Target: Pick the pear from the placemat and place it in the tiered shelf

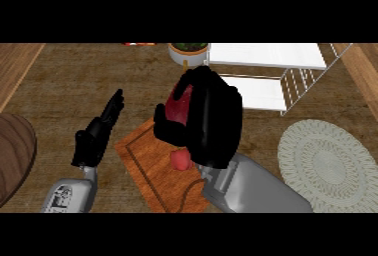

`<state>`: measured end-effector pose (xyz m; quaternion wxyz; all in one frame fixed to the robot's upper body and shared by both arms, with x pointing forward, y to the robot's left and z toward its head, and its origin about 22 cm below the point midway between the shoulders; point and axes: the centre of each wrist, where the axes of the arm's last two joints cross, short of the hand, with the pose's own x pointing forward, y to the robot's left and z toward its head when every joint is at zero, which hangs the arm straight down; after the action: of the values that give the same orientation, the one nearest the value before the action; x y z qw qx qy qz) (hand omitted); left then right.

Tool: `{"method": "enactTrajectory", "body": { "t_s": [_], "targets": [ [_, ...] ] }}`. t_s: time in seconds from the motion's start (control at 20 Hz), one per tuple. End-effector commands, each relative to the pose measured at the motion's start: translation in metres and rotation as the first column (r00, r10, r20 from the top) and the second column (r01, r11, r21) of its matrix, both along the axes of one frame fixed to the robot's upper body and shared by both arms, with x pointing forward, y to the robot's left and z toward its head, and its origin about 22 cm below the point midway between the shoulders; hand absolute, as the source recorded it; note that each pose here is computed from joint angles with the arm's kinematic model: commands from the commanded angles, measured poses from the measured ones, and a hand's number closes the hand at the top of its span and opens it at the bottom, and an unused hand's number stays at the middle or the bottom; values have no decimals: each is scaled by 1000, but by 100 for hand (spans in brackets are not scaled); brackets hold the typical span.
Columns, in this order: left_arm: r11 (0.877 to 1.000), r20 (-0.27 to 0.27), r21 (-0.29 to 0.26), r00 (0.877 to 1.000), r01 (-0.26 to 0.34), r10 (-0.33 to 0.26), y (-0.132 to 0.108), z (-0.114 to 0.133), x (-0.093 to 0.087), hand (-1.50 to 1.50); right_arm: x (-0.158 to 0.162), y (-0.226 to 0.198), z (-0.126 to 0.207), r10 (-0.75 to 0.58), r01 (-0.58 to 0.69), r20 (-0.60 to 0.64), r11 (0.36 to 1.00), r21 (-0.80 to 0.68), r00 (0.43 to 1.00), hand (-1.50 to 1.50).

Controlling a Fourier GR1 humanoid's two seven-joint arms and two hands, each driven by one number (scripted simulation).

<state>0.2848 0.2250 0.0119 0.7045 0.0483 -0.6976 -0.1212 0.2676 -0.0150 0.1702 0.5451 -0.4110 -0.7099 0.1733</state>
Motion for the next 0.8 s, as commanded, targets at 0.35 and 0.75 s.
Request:
{"method": "enactTrajectory", "body": {
  "t_s": [0.35, 0.75],
  "targets": [
    [1000, 20, -17, 1000, 0, 0, -12, 2, -6, 0, 0, 16, 89, -298, 298, 59, 954, 22, 953, 150],
    [1000, 13, -6, 1000, 15, -15, -5, -8, -3, 0, 14, 11, 120, -372, 374, 132, 927, 16, 919, 150]
  ]
}}
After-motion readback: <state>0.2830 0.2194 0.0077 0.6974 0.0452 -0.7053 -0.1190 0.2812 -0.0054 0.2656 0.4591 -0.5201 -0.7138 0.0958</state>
